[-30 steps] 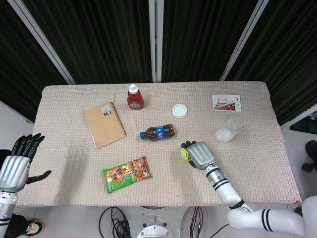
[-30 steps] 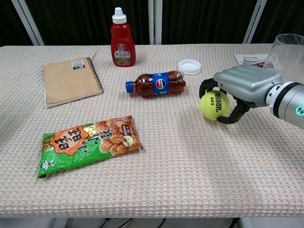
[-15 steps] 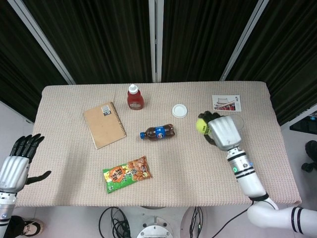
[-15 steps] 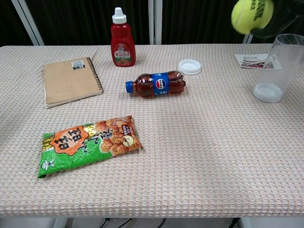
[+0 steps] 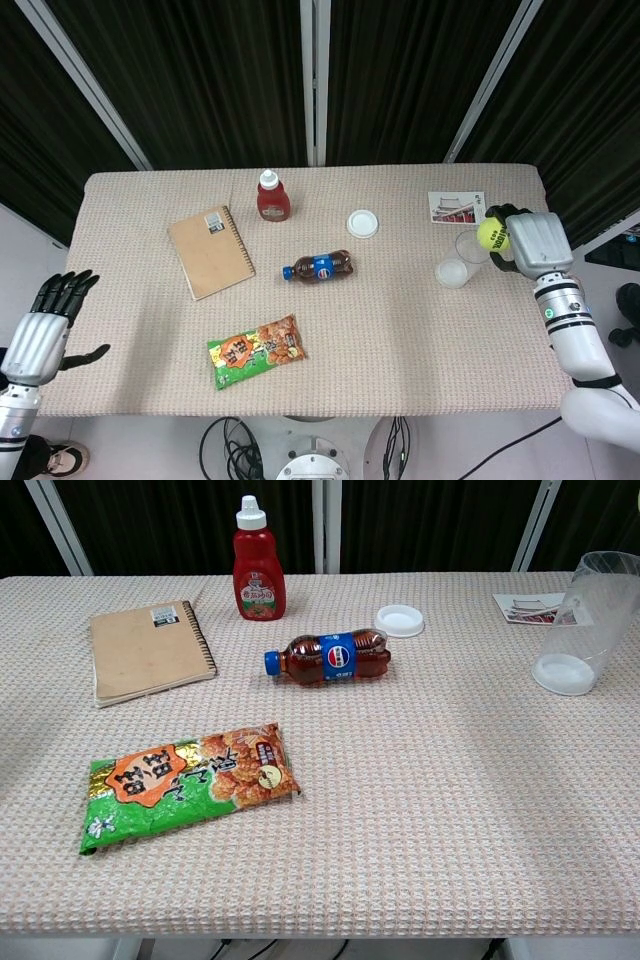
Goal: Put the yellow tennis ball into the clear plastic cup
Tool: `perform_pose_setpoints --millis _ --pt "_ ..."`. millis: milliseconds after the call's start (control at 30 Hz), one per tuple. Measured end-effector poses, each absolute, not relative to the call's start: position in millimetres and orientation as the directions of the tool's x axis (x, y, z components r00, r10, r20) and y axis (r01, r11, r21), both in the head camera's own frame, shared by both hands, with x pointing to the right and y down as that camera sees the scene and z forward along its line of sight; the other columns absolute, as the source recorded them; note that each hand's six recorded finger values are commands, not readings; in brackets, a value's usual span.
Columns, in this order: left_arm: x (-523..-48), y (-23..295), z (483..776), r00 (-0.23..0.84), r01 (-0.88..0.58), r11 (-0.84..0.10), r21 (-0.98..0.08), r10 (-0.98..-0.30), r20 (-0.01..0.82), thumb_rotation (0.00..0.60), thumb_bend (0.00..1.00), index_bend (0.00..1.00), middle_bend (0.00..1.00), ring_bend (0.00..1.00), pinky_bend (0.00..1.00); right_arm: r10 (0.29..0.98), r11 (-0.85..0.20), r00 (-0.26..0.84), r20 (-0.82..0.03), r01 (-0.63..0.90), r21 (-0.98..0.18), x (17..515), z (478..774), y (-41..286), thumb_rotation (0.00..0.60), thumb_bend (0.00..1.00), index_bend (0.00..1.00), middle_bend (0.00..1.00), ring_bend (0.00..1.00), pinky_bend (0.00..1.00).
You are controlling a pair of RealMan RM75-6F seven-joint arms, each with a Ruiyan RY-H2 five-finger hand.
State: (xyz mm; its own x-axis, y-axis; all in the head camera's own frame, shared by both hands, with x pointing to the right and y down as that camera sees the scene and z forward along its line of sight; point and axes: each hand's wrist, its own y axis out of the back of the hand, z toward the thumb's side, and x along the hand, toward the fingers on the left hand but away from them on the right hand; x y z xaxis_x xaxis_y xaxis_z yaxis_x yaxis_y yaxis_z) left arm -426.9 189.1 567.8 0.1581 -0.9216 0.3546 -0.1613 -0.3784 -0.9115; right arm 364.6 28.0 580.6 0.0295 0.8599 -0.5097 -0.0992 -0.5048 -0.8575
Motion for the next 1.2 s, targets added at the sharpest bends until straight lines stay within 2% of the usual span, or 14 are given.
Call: perform_pose_setpoints --millis 267,433,533,667,800,867,1200 --pt "-428 189 568 0.146 -0.159 -0.38 -0.911 -0.922 0.359 0.6 0.1 0.07 0.03 0.0 0.0 0.853 -0.515 0.051 -0.52 -0.085 -0.853 360 601 31 0.6 0.33 0.58 0.48 0.51 0.71" --pt "-430 189 569 0.139 -0.161 -0.382 -0.91 -0.922 0.362 0.6 0.1 0.07 0.03 0.0 0.0 0.847 -0.523 0.056 -0.528 -0.087 -0.848 360 606 32 0.6 0.3 0.51 0.44 0.51 0.68" --pt "-431 189 571 0.139 -0.159 -0.387 -0.908 -0.92 0.367 0.6 0.1 0.07 0.03 0.0 0.0 0.842 -0.531 0.054 -0.536 -0.091 -0.843 362 607 33 0.6 0.23 0.42 0.42 0.49 0.65" --pt "-431 189 571 0.139 -0.159 -0.389 -0.907 -0.919 0.37 0.6 0.1 0.07 0.03 0.0 0.0 0.839 -0.538 0.053 -0.542 -0.072 -0.84 364 606 33 0.6 0.16 0.29 0.34 0.37 0.55" --pt "-430 188 570 0.142 -0.162 -0.385 -0.908 -0.92 0.365 0.6 0.1 0.07 0.03 0.0 0.0 0.84 -0.536 0.061 -0.539 -0.054 -0.843 363 605 32 0.6 0.1 0.12 0.19 0.13 0.27" --pt "-429 188 569 0.144 -0.163 -0.383 -0.909 -0.921 0.362 0.6 0.1 0.07 0.03 0.0 0.0 0.839 -0.538 0.068 -0.541 -0.056 -0.841 362 604 32 0.6 0.1 0.07 0.15 0.07 0.21" --pt "-429 188 566 0.145 -0.165 -0.38 -0.91 -0.922 0.359 0.6 0.1 0.07 0.03 0.0 0.0 0.852 -0.518 0.069 -0.52 -0.037 -0.854 363 597 32 0.6 0.1 0.04 0.12 0.03 0.17"
